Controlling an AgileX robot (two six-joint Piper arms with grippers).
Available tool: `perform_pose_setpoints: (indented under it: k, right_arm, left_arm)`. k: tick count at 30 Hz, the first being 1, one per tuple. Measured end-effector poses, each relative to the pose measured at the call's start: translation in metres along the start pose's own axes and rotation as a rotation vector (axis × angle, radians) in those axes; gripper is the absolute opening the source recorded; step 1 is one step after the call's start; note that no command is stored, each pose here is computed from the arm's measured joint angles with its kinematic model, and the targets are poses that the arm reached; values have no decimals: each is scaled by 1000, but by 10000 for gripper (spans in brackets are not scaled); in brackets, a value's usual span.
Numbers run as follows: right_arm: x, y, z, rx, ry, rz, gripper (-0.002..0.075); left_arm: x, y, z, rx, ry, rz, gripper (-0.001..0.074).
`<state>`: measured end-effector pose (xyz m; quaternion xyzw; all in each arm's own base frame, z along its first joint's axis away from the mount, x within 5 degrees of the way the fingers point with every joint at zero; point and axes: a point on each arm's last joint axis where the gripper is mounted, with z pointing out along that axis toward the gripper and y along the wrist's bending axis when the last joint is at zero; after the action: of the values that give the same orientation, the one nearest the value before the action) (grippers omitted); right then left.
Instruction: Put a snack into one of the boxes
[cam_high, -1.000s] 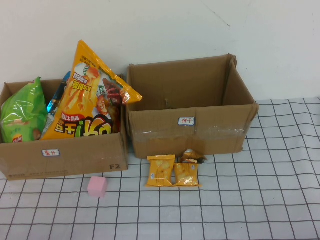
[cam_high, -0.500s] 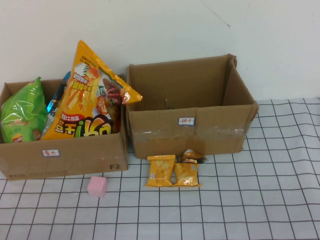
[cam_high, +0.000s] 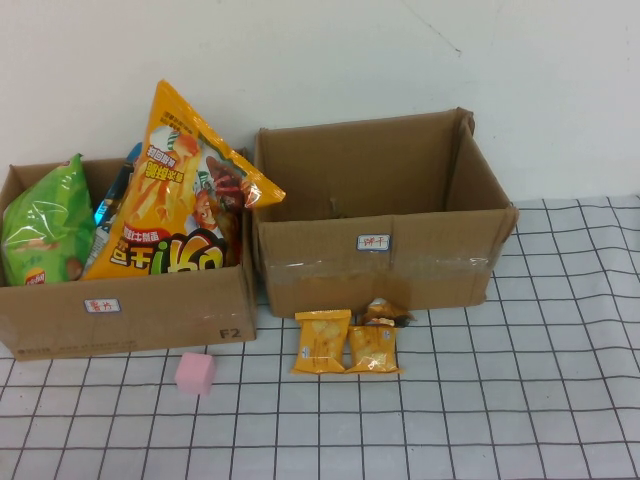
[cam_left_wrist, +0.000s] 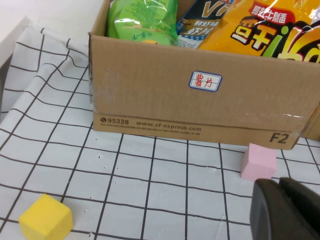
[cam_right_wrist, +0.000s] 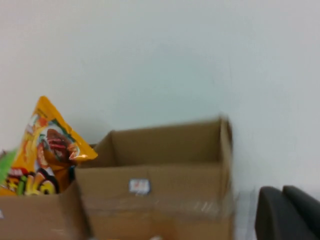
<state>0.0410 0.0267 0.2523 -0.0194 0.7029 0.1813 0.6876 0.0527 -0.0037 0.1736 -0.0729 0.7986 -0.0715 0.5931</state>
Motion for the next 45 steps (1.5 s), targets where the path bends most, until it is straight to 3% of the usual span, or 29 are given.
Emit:
perform_pose_setpoints:
  k: [4, 7, 16, 19, 27, 36, 42, 45]
  right_arm:
    - [-49, 15, 4, -42, 39, -336, -1]
    - [-66, 14, 23, -74, 195, -456, -1]
    - [-69, -2, 118, -229, 629, -416, -1]
    - [-60, 4, 147, -275, 701, -434, -1]
    - [-20, 49, 208, -410, 770, -474, -1]
    - [37, 89, 284, -518, 981, -443, 22]
    - [68, 105, 324, -526, 1152, -446, 108]
    - [87, 107, 338, -478, 1227, -426, 228]
  left_arm:
    - [0, 0, 0, 0, 0, 0, -1]
    - [0, 0, 0, 0, 0, 0, -1]
    - [0, 0, 0, 0, 0, 0, -1]
    - [0, 0, 0, 0, 0, 0, -1]
    - [0, 0, 0, 0, 0, 0, -1]
    - [0, 0, 0, 0, 0, 0, -1]
    - [0, 0, 0, 0, 0, 0, -1]
    - [0, 0, 0, 0, 0, 0, -1]
